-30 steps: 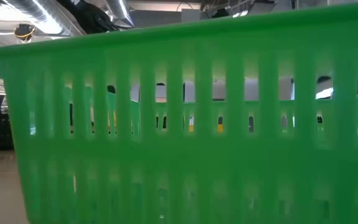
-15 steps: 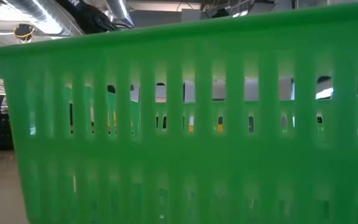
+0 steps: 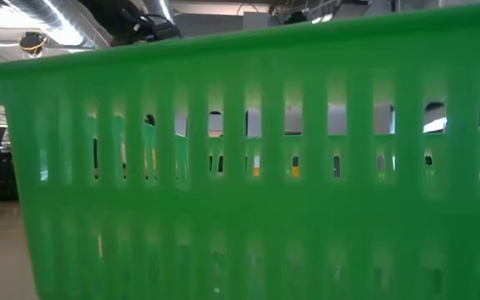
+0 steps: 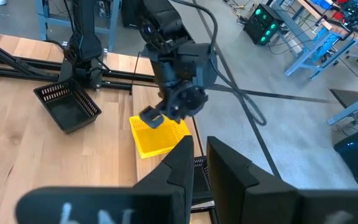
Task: Stack baskets on shelf by color
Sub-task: Put the middle yellow basket on the shelf
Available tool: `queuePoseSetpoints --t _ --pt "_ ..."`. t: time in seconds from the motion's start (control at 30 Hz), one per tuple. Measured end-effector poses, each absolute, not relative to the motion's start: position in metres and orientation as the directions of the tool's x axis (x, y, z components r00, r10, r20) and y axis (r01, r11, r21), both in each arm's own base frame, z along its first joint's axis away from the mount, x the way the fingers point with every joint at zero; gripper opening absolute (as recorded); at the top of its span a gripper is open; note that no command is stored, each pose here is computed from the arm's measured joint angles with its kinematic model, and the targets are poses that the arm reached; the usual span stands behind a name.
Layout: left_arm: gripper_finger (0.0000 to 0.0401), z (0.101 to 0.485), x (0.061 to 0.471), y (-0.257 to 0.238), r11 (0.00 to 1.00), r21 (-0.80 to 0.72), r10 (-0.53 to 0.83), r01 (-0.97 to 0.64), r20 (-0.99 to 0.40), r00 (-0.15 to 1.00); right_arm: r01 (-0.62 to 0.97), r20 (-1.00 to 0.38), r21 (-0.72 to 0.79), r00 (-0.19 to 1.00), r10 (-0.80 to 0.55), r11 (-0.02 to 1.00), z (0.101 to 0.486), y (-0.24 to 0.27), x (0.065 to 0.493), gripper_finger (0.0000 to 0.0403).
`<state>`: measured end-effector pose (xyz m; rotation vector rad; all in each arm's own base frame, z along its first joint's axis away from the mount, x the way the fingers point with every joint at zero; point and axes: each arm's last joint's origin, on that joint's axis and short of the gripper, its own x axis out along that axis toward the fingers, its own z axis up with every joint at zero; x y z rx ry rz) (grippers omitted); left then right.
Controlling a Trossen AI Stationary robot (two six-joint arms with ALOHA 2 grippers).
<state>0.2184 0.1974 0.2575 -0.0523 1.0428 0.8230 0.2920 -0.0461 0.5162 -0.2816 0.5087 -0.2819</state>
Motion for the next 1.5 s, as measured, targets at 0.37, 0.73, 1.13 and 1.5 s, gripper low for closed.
queuePoseSetpoints --t 0.37,0.73,1.13,1.5 --pt "0.0070 0.218 0.226 0.209 0.756 0.338 0.503 -0.560 -0.848 0.166 0.194 -0.436 -0.331 0.837 -0.332 0.923 0.516 -0.046 0.292 0.0048" --pt "0.0070 0.209 0.229 0.230 0.715 0.407 0.582 -0.569 -0.797 0.162 0.196 -0.436 -0.329 0.837 -0.332 0.924 0.516 -0.046 0.292 0.0048" --pt "0.0070 0.216 0.227 0.244 0.667 0.437 0.656 -0.604 -0.729 0.197 0.196 -0.436 -0.329 0.837 -0.332 0.924 0.516 -0.046 0.292 0.0048" --pt "0.0070 0.230 0.228 0.240 0.617 0.431 0.703 -0.659 -0.678 0.215 0.202 -0.436 -0.329 0.834 -0.338 0.923 0.516 -0.048 0.292 0.0048"
